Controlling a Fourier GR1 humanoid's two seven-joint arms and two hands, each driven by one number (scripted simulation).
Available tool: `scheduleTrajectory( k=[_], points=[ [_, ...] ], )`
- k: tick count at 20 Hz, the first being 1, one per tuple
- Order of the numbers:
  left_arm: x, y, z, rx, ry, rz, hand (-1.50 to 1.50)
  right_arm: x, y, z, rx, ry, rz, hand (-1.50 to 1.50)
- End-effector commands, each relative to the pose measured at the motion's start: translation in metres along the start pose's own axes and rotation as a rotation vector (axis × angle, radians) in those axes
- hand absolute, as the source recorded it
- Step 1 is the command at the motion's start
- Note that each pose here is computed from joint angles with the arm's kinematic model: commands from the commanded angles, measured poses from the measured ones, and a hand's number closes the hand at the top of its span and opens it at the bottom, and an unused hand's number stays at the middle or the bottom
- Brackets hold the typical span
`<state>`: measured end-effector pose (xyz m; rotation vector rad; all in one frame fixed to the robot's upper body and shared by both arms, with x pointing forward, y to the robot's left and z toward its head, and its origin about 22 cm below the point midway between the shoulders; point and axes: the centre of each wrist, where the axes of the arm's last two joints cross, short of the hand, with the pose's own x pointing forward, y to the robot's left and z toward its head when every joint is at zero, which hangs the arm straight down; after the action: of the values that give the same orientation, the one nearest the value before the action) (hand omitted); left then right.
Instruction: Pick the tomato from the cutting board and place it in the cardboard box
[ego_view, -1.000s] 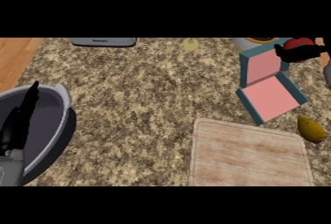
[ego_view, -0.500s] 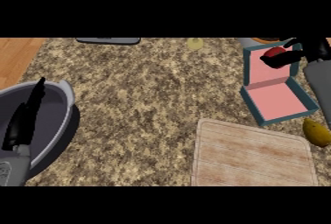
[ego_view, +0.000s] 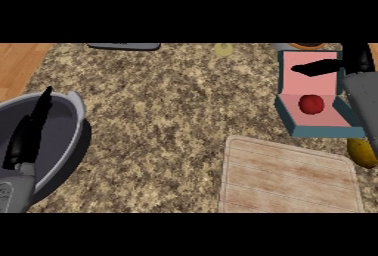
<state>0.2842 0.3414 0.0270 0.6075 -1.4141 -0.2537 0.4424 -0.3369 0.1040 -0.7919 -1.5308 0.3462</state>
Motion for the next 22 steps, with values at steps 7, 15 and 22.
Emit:
scheduleTrajectory(
  k=[7,15,22],
  points=[
    [-0.015,0.008,0.005,0.0,0.043,0.0,0.0,-0.016,-0.068,-0.005,-0.245,-0.058,-0.288,-1.5],
    [-0.025,0.003,0.015,0.011,0.035,-0.009,0.0,-0.081,-0.139,0.029,-0.268,-0.022,-0.333,-1.5],
    [-0.024,0.009,0.009,0.018,0.035,0.001,0.0,-0.131,-0.203,0.076,-0.307,0.0,-0.306,-1.5]
  ],
)
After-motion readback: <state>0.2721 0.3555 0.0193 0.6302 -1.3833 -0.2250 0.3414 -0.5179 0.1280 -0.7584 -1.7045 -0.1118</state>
